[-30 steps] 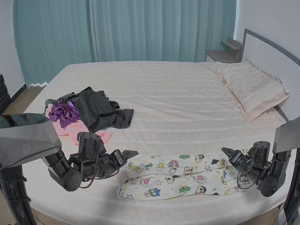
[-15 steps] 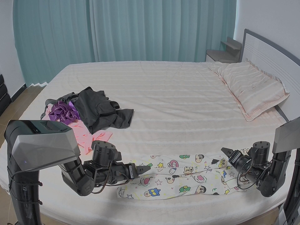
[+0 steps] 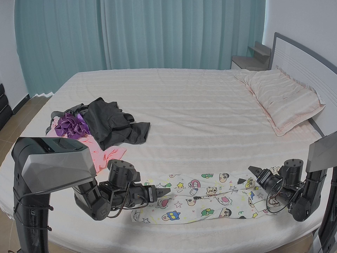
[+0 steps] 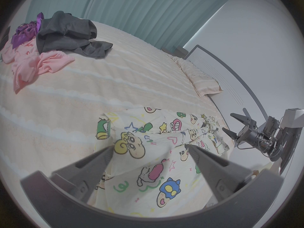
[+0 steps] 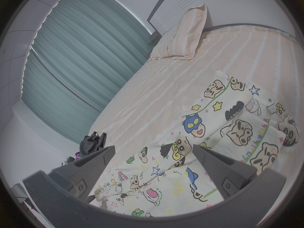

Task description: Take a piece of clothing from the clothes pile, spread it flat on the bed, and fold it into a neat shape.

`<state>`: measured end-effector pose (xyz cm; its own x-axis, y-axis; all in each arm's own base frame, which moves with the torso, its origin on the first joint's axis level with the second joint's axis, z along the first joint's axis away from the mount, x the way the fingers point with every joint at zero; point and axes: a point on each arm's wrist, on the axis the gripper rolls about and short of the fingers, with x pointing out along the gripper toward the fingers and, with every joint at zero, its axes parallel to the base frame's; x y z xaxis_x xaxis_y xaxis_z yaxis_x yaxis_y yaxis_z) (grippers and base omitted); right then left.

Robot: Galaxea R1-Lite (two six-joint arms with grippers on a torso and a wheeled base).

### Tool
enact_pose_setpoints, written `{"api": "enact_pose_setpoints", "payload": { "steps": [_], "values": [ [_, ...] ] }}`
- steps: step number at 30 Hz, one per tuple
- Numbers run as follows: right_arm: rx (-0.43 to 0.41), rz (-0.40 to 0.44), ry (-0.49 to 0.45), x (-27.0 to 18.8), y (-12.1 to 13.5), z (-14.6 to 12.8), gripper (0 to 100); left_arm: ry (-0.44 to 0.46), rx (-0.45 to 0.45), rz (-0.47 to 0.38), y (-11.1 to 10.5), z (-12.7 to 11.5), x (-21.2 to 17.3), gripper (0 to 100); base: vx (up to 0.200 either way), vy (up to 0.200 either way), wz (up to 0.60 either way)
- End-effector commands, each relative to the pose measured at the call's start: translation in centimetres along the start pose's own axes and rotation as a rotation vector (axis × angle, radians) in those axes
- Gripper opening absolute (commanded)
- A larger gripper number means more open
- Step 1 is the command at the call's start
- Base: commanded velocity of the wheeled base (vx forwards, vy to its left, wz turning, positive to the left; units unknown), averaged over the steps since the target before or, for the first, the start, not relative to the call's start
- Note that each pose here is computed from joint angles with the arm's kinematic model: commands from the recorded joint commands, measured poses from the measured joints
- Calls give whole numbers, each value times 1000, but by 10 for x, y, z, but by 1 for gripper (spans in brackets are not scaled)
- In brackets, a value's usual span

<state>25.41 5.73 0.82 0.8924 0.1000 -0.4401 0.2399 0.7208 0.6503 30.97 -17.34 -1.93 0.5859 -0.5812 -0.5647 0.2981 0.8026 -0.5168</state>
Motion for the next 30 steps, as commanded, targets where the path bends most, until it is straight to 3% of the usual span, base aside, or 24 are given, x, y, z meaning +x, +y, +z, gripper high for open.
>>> {"api": "enact_pose_setpoints", "payload": {
  "steps": [1,14,20,30],
  "values": [
    [2,6,-7,1,0,0,100,7,-6,12,3,-2,-2,0,0,0,0],
    [2,7,-6,1,0,0,100,-23,-8,46,-5,-1,-30,0,0,0,0],
    [2,7,-6,1,0,0,100,26,-13,72,-1,-16,-46,0,0,0,0],
    [0,2,-5,0,-1,0,100,60,-19,90,4,-24,-41,0,0,0,0]
  ]
}}
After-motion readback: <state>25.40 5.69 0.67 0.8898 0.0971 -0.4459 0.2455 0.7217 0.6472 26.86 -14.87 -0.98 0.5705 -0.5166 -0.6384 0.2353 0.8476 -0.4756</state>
